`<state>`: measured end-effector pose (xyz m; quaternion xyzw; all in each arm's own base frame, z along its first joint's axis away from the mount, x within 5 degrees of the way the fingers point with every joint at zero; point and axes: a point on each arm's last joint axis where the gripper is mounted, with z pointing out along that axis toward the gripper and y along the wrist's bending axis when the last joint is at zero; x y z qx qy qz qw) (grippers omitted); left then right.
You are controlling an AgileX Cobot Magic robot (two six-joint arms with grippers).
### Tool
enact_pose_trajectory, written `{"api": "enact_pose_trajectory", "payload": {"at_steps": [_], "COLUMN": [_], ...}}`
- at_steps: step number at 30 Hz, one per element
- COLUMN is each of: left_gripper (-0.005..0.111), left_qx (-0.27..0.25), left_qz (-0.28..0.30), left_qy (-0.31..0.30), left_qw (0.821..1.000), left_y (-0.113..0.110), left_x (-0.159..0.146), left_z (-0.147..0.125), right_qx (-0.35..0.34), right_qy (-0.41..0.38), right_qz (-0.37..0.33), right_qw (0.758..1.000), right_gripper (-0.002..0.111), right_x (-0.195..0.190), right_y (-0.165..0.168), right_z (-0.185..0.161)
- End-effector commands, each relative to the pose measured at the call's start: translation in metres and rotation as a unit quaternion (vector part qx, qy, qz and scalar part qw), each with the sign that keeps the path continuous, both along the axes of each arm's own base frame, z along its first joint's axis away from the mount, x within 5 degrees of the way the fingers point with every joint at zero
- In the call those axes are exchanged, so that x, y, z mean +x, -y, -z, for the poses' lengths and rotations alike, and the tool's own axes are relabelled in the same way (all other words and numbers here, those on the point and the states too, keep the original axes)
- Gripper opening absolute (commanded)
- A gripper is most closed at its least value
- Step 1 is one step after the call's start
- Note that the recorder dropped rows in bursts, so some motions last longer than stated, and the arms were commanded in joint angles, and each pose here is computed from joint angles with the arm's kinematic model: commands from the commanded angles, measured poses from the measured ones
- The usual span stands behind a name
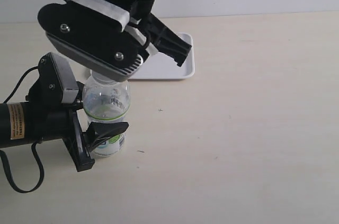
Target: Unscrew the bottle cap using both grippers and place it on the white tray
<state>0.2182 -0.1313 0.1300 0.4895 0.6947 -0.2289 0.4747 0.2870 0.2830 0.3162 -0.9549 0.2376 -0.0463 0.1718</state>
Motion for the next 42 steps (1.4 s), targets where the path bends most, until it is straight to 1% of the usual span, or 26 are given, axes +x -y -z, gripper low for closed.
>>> {"api": "enact_pose_trajectory", "payload": {"at_steps": [1,8,9,11,12,13,14,16,18,20,22,25,28,33,36,39,42], "left_gripper": [0.000,0.000,0.000,0.000,0.000,0.000,0.000,0.000,0.000,0.000,0.000,0.000,0.000,0.000,0.000,0.000,0.000], "left_qx": [0.001,0.001,0.001,0.001,0.001,0.000,0.000,0.000,0.000,0.000,-0.001,-0.002,-0.002,-0.002,-0.002,-0.002,-0.002], "left_qz": [-0.016,-0.016,-0.016,-0.016,-0.016,-0.016,-0.016,-0.016,-0.016,-0.016,-0.015,-0.015,-0.015,-0.015,-0.015,-0.015,-0.015], "left_qy": [-0.014,-0.014,-0.014,-0.014,-0.014,-0.013,-0.013,-0.013,-0.013,-0.013,-0.013,-0.012,-0.012,-0.012,-0.012,-0.012,-0.012], "left_qw": [1.000,1.000,1.000,1.000,1.000,1.000,1.000,1.000,1.000,1.000,1.000,1.000,1.000,1.000,1.000,1.000,1.000], "left_y": [-0.0001,-0.0001,-0.0001,-0.0001,-0.0001,0.0000,0.0000,0.0000,0.0000,0.0000,0.0001,0.0002,0.0002,0.0002,0.0002,0.0002,0.0002], "left_x": [0.0016,0.0016,0.0016,0.0016,0.0016,0.0015,0.0015,0.0015,0.0015,0.0015,0.0015,0.0015,0.0015,0.0015,0.0015,0.0015,0.0015], "left_z": [-0.0003,-0.0003,-0.0003,-0.0003,-0.0003,-0.0004,-0.0004,-0.0004,-0.0004,-0.0004,-0.0005,-0.0007,-0.0007,-0.0007,-0.0007,-0.0007,-0.0007], "right_qx": [-0.010,-0.001,0.002,0.003,0.004,0.004,0.010,0.023,0.035,0.038,0.042,0.051,0.061,0.076,0.085,0.091,0.099], "right_qy": [0.028,0.020,0.018,0.017,0.017,0.016,0.012,0.001,-0.013,-0.019,-0.027,-0.050,-0.076,-0.119,-0.146,-0.166,-0.185], "right_qz": [-0.089,-0.088,-0.088,-0.088,-0.088,-0.088,-0.088,-0.085,-0.070,-0.057,-0.034,0.028,0.098,0.213,0.289,0.380,0.468], "right_qw": [0.996,0.996,0.996,0.996,0.996,0.996,0.996,0.996,0.997,0.997,0.998,0.997,0.990,0.967,0.942,0.905,0.858], "right_gripper": [0.000,0.000,0.002,0.013,0.023,0.031,0.042,0.060,0.070,0.075,0.076,0.076,0.076,0.076,0.076,0.076,0.076], "right_x": [-0.0011,-0.0024,-0.0028,-0.0030,-0.0031,-0.0032,-0.0040,-0.0059,-0.0073,-0.0075,-0.0075,-0.0078,-0.0078,-0.0078,-0.0076,-0.0061,-0.0047], "right_y": [-0.0007,-0.0022,-0.0026,-0.0028,-0.0029,-0.0030,-0.0039,-0.0059,-0.0074,-0.0077,-0.0077,-0.0074,-0.0074,-0.0074,-0.0073,-0.0057,-0.0042], "right_z": [-0.0006,-0.0009,-0.0009,-0.0010,-0.0010,-0.0010,-0.0012,-0.0018,-0.0022,-0.0023,-0.0023,-0.0030,-0.0030,-0.0030,-0.0029,-0.0024,-0.0020]}}
